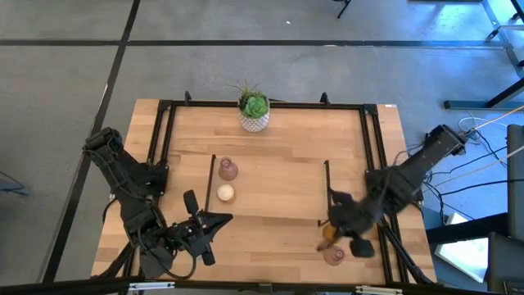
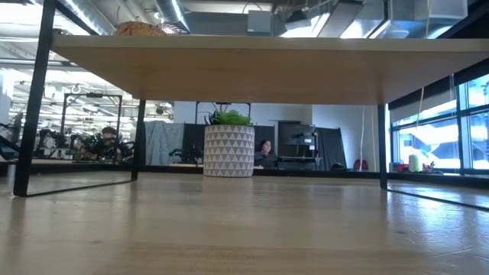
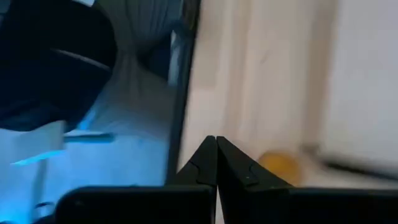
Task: Pick & Place candle stick holders
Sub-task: Put the yellow glass candle holder on the shelf
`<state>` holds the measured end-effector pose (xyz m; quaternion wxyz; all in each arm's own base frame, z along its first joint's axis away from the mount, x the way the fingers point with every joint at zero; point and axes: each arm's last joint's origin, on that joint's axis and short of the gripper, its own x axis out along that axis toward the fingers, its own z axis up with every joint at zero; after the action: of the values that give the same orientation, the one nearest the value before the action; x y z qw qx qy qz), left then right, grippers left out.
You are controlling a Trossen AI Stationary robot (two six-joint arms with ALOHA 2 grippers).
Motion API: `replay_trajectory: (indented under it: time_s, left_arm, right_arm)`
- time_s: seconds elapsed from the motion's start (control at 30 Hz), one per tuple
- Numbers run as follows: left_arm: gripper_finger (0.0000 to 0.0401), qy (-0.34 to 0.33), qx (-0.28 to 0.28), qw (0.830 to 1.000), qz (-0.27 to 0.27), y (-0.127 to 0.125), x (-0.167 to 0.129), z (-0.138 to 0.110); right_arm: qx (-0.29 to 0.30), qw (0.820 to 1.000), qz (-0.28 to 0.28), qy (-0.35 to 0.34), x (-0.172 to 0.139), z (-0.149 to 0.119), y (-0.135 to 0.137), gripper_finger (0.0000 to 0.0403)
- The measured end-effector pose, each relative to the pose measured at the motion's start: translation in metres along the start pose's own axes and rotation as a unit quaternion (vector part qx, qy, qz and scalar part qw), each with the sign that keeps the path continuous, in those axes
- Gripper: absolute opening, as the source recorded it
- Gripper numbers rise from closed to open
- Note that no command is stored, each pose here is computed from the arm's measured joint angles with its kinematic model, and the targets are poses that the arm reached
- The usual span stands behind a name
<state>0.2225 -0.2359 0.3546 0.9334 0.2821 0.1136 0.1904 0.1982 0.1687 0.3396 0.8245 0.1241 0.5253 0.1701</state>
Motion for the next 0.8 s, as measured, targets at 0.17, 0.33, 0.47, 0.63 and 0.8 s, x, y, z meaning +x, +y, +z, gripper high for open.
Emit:
replay_trajectory:
  time_s: [0.17, 0.33, 0.47, 0.63, 0.8]
  left_arm:
    - [0.0002, 0.000, 0.000, 1.000, 0.000, 0.000, 0.000, 0.000]
    - [0.0002, 0.000, -0.001, 1.000, 0.000, 0.000, 0.000, 0.000]
    - [0.0002, 0.000, -0.001, 1.000, 0.000, 0.000, 0.000, 0.000]
    - [0.0002, 0.000, 0.000, 1.000, 0.000, 0.000, 0.000, 0.000]
    - [0.0002, 0.000, 0.003, 1.000, 0.000, 0.000, 0.000, 0.000]
  right_arm:
    - [0.057, 0.997, 0.006, 0.048, 0.011, -0.027, 0.030, 0.0001]
    - [0.127, 0.988, -0.010, 0.088, 0.028, -0.047, 0.050, 0.0001]
    - [0.168, 0.977, -0.074, 0.112, 0.042, -0.056, 0.050, 0.0001]
    - [0.215, 0.944, -0.200, 0.148, 0.052, -0.066, 0.035, 0.0012]
    - [0.225, 0.927, -0.252, 0.163, 0.052, -0.067, 0.026, 0.0058]
